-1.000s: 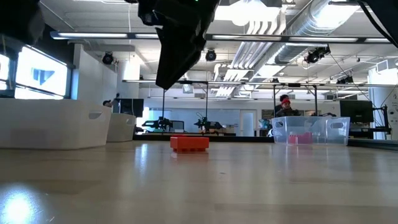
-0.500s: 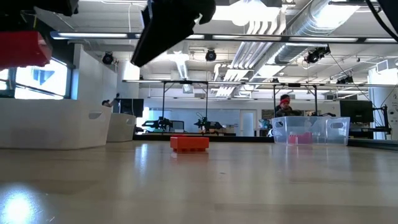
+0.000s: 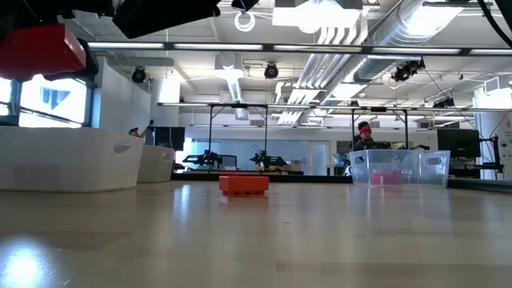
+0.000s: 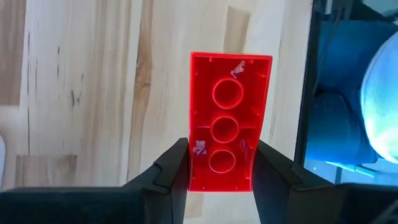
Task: Sort & place blocks by color
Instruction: Put the red game piece into the transparent bin
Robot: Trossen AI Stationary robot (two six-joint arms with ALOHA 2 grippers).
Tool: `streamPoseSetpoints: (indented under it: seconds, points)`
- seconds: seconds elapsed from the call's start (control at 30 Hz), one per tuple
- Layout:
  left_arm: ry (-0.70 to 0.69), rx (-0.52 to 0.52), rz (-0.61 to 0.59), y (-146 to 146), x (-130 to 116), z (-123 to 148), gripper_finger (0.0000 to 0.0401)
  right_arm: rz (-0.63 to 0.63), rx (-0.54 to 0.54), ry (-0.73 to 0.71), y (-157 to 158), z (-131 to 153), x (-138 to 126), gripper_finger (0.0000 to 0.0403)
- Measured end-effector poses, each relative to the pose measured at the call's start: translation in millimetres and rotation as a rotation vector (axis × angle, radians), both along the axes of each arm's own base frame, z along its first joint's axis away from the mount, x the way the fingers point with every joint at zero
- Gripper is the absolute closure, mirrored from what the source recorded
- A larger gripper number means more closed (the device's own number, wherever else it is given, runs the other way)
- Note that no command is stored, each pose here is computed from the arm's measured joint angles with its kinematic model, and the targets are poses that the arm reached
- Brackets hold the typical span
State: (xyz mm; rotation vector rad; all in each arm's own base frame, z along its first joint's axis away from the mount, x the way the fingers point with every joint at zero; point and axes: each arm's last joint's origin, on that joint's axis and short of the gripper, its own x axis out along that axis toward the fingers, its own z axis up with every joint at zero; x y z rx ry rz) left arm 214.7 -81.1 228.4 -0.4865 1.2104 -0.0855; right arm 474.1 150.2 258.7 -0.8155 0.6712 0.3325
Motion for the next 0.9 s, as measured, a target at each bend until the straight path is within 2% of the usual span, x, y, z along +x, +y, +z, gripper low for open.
streamPoseSetpoints:
  seconds: [0.33, 0.57, 0.67, 0.9]
  points:
    - [-0.178, 0.005, -0.059, 16, 16, 9, 0.0290, 0.031, -0.018, -0.033, 3, 3, 1, 0.0197]
    - [-0.257, 0.018, -0.053, 25, 23, 12, 0.0290, 0.023, -0.034, -0.038, 5, 3, 0, 0.0201]
    - [-0.274, 0.022, -0.053, 27, 25, 13, 0.0289, 0.021, -0.037, -0.036, 5, 3, 0, 0.0227]
    - [-0.306, 0.032, -0.053, 32, 28, 14, 0.0288, -0.001, -0.086, -0.012, 4, 2, -3, 0.0331]
